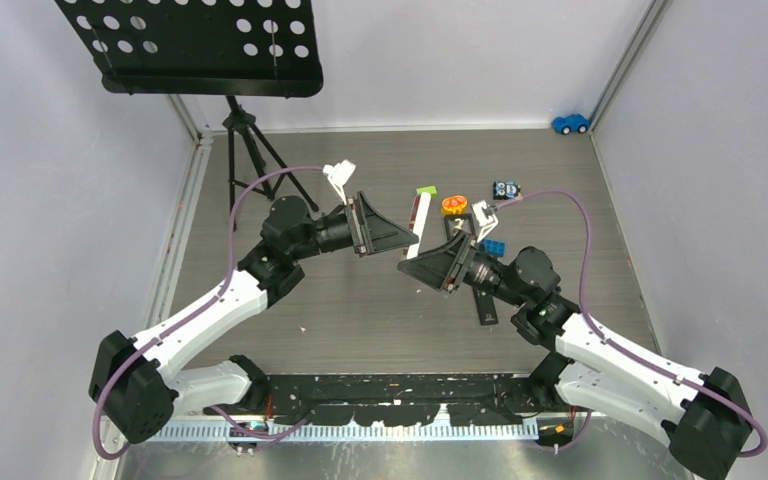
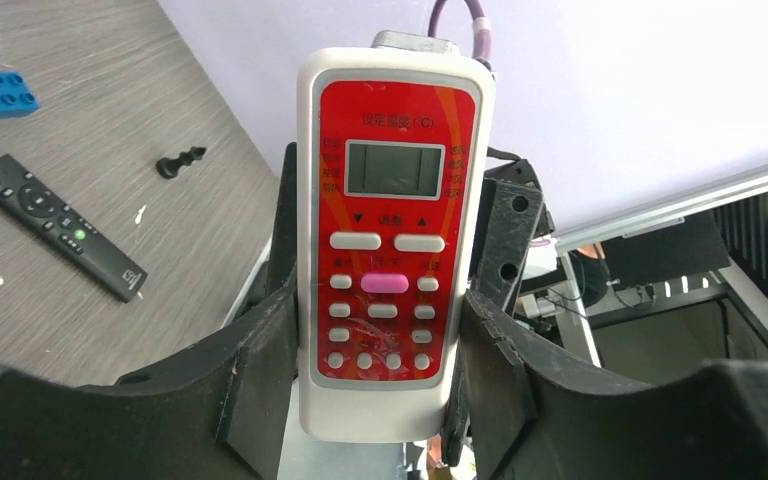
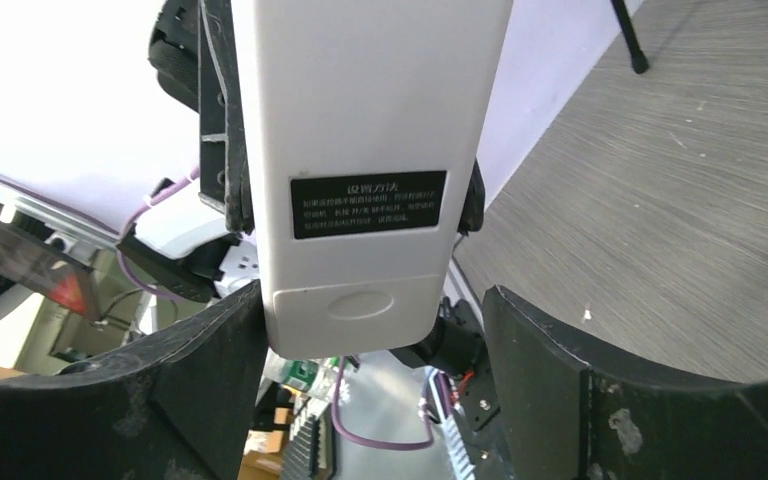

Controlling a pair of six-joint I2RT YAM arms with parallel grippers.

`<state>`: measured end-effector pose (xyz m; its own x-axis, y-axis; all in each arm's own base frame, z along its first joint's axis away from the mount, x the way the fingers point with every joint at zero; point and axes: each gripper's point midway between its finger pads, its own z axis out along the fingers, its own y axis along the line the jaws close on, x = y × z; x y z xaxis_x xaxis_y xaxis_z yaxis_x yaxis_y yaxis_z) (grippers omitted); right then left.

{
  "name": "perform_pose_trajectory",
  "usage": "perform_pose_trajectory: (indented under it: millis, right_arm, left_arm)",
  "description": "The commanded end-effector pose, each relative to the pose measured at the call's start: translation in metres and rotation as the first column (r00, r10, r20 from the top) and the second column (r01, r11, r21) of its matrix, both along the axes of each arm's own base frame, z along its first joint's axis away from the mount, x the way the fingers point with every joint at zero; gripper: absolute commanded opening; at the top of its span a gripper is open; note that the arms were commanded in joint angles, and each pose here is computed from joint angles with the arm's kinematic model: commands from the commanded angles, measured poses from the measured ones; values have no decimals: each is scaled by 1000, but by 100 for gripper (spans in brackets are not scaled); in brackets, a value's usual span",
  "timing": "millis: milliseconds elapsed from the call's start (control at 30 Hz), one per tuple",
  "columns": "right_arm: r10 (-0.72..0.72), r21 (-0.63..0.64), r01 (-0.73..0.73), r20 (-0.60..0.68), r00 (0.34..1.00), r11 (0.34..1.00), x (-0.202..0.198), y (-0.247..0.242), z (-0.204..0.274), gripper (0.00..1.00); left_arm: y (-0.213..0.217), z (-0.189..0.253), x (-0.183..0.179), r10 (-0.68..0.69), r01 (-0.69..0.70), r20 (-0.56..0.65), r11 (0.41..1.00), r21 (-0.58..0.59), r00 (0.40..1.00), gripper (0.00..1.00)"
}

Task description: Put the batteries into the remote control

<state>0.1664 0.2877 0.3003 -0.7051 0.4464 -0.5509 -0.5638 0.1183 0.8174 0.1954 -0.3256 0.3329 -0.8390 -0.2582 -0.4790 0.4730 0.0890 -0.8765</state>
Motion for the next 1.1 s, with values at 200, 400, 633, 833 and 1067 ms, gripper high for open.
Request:
perform_pose_trajectory:
  millis: [200, 400, 633, 833, 1067]
  right_arm:
    - [-3, 111, -4, 61, 998, 994, 10, 10, 41, 57]
    - [-38, 24, 37, 46, 998, 999, 21, 13, 26, 34]
    - [-18, -429, 80, 146, 989, 900, 28, 17, -34, 23]
    - [94, -706, 100, 231, 968, 701, 23, 25, -66, 18]
    - [171, -837, 174, 301, 938, 519, 28, 30, -85, 17]
  left_arm:
    - [1, 24, -10, -45, 50, 62, 995, -90, 997, 36]
    - [5, 12, -1, 15, -13, 73, 1000, -27, 997, 59]
    - [32, -21, 20, 161, -185, 137, 966, 183, 977, 81]
    - [55, -23, 32, 198, -217, 113, 956, 195, 974, 82]
    - [65, -54, 35, 226, -227, 43, 917, 327, 973, 74]
